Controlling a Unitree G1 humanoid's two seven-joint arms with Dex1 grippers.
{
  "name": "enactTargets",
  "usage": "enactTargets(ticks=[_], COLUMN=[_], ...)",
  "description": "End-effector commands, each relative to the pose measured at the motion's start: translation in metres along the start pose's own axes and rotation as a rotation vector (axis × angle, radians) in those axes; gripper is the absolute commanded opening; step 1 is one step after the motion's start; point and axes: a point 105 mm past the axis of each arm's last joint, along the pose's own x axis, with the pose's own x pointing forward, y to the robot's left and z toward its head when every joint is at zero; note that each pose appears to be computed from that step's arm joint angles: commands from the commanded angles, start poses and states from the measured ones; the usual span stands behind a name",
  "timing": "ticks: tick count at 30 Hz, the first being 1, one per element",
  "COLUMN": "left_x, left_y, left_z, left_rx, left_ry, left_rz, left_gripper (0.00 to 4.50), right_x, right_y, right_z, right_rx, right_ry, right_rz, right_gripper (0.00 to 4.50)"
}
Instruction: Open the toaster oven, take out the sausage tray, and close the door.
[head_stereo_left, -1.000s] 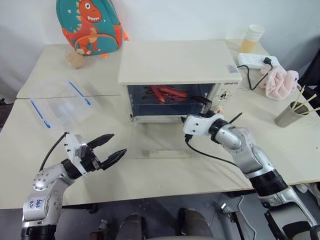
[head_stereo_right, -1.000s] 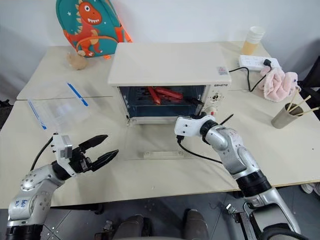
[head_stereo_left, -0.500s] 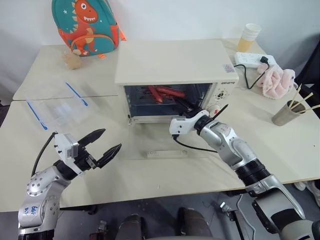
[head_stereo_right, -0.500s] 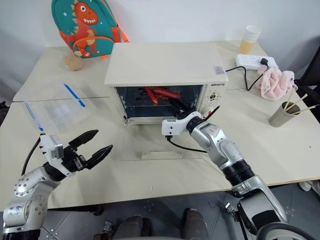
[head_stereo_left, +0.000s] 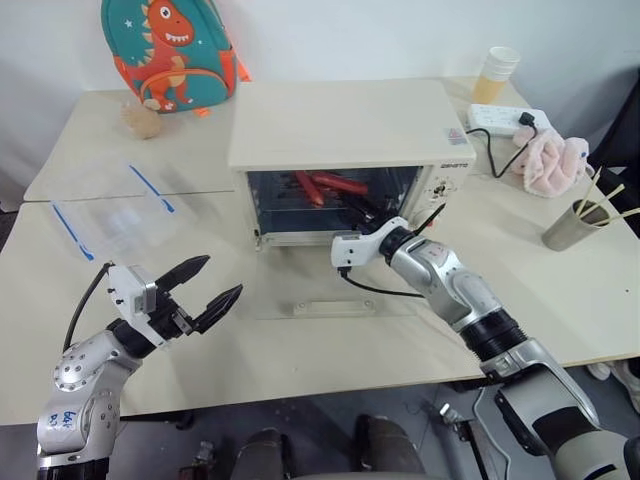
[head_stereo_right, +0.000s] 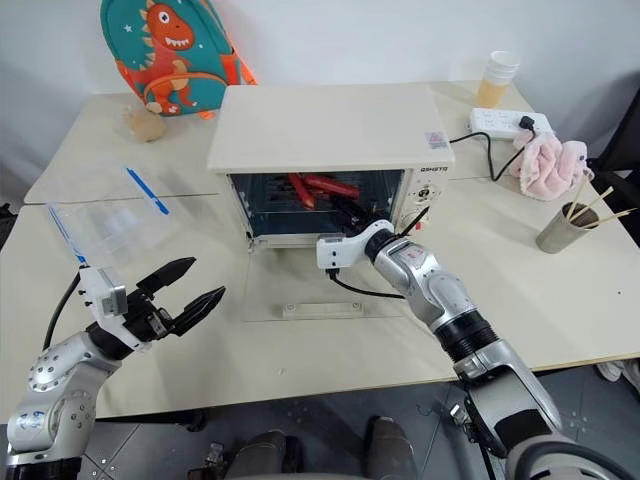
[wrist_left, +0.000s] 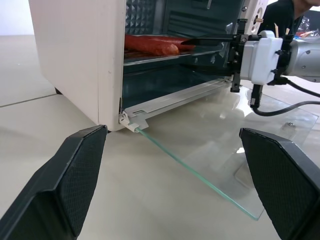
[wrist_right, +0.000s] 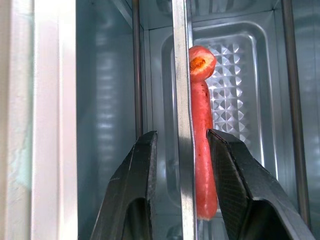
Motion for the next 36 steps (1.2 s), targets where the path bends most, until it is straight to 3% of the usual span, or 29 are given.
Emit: enactTargets(ticks=[1,3,13,25,36], left_x=[0.004,0.005,0.014,0.031,-0.004], left_y=[-0.004,-0.004,-0.007,-0.004,0.013], left_z=[0.012,0.012,0.014,0.020,0.021], left_rx=[0.032,0.032,0.018,-0.008,0.021], left_ry=[-0.038,-0.037,-0.043,-0.086,-0.003], left_rz=[-0.020,-0.022,-0.050,-0.066,-0.032], left_gripper=[4.50,4.50,4.50,4.50,4.50], right_x=[0.004,0.004,-0.005,-0.034,-0.083], right_y=[-0.011,-0.012,-0.029,-0.022,0.001], right_z=[0.009,0.009,0.023,0.033,0.045], right_rx=[-0.014,-0.014,0.013,0.012,0.055], right_ry=[-0.024,-0.027,-0.083,-0.141,-0.173], right_rz=[-0.042,-0.050,-0.046,0.034,0.089], right_gripper=[0.65,0.03,0.03,0.03,0.03])
